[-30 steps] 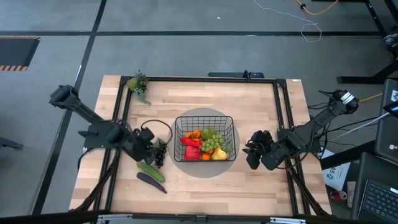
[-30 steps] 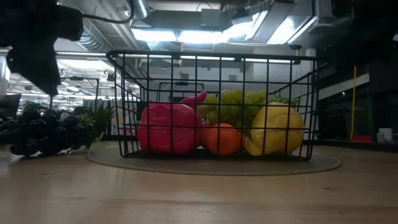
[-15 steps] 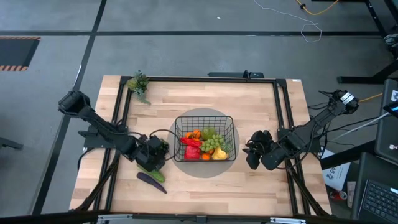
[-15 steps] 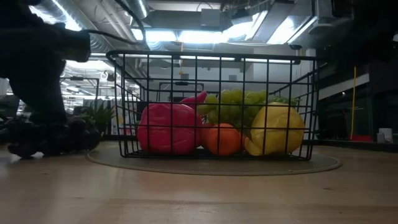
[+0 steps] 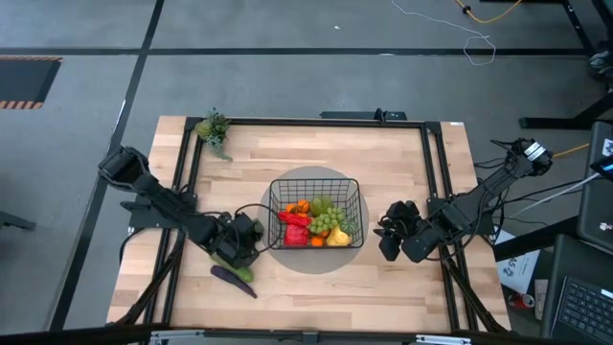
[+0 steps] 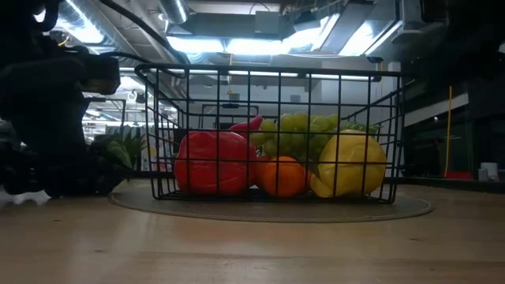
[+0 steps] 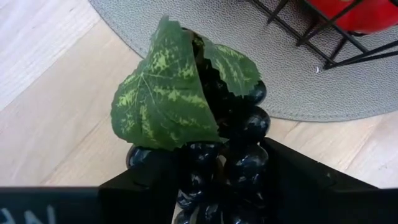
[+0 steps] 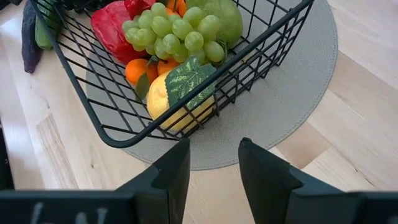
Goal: Build produce basket
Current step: Put the black grapes into the black wire basket
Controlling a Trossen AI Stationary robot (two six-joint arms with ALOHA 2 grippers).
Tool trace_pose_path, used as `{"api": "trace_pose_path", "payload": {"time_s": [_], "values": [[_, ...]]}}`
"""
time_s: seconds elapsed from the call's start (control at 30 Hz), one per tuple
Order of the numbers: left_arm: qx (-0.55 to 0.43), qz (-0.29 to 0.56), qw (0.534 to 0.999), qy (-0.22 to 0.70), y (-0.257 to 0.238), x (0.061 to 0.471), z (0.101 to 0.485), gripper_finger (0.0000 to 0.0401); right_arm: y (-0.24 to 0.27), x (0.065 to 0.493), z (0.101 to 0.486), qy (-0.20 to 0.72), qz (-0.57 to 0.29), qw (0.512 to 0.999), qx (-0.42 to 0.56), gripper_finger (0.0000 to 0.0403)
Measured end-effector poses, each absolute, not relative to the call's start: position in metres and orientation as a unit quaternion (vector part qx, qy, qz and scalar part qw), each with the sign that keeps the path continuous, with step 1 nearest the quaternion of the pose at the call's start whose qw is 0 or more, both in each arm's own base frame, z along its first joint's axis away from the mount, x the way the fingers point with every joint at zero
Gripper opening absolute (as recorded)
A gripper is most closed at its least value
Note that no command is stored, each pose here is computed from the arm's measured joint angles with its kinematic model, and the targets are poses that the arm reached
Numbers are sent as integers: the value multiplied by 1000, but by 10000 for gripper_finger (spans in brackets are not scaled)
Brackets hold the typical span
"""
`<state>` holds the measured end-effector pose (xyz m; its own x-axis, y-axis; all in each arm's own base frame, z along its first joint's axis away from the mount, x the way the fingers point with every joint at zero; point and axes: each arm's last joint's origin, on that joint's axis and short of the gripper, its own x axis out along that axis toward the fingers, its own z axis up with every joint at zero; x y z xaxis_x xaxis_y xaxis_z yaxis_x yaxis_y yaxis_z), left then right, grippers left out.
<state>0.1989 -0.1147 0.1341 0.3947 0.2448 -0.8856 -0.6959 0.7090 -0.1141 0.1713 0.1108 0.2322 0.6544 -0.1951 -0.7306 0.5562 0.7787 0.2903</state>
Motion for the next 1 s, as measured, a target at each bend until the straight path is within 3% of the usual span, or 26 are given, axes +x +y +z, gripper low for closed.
{"api": "trace_pose_path", "payload": {"time_s": [0.17,0.4,0.77,1.0], "values": [[-253,285,801,461,-114,197,141,162,111,171,232,356,-215,873,254,136],[-243,280,801,470,-111,191,148,23,110,171,232,348,-221,876,250,136],[-226,301,826,421,-97,176,174,17,110,171,232,348,-222,876,249,136],[-203,324,877,292,-85,168,203,16,110,171,232,347,-223,877,247,136]]}}
